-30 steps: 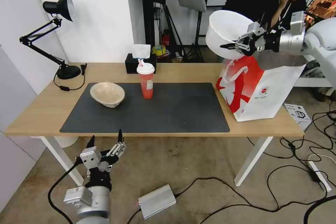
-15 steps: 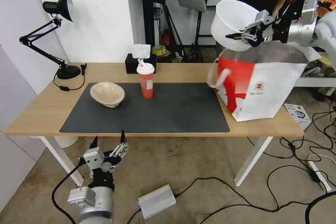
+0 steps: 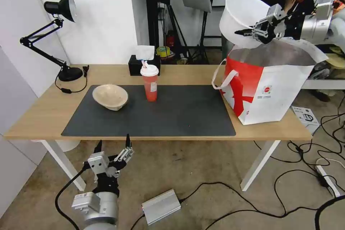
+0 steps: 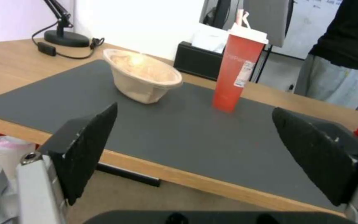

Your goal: Pick up the trash from the table and place it into the takeout bag.

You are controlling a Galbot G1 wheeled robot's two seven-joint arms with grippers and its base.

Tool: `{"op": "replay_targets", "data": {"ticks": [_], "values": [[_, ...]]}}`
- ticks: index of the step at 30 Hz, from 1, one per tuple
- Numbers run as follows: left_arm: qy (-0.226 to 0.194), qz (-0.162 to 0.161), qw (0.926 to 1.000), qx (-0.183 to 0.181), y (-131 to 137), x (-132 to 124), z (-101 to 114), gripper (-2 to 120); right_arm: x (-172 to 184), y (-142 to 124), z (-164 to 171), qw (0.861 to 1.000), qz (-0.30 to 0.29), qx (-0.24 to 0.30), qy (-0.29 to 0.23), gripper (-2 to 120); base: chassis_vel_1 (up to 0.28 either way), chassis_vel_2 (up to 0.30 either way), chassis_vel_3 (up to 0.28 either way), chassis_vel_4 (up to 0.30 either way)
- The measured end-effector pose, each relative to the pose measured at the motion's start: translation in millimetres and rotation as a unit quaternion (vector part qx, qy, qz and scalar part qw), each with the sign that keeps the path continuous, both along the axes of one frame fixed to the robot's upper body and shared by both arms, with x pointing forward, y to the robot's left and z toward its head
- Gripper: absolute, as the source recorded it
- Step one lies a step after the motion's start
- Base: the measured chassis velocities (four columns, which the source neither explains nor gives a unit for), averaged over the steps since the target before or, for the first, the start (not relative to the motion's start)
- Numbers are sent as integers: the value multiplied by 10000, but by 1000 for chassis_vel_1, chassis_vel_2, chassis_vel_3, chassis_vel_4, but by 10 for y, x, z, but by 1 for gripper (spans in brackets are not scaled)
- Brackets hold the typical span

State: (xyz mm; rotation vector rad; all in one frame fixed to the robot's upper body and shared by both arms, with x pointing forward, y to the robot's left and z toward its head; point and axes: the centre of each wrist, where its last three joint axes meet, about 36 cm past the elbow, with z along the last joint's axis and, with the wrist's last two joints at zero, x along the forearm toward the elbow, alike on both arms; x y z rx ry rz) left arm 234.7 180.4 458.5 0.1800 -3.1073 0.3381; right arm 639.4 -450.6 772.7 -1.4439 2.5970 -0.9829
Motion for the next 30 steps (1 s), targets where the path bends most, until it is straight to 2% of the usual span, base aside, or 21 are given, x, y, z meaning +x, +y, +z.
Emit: {"op": "replay_targets", "data": {"ticks": [16,30], "values": [[5,6,10000,4,5,-15,10,100,-141,-238,-239,9997,-168,106,110,0,0,0,0,0],[16,-35,10000,-15,-25,-29,13,100,-256,-442,-608,9986,-341,167,375,0,0,0,0,0]]}}
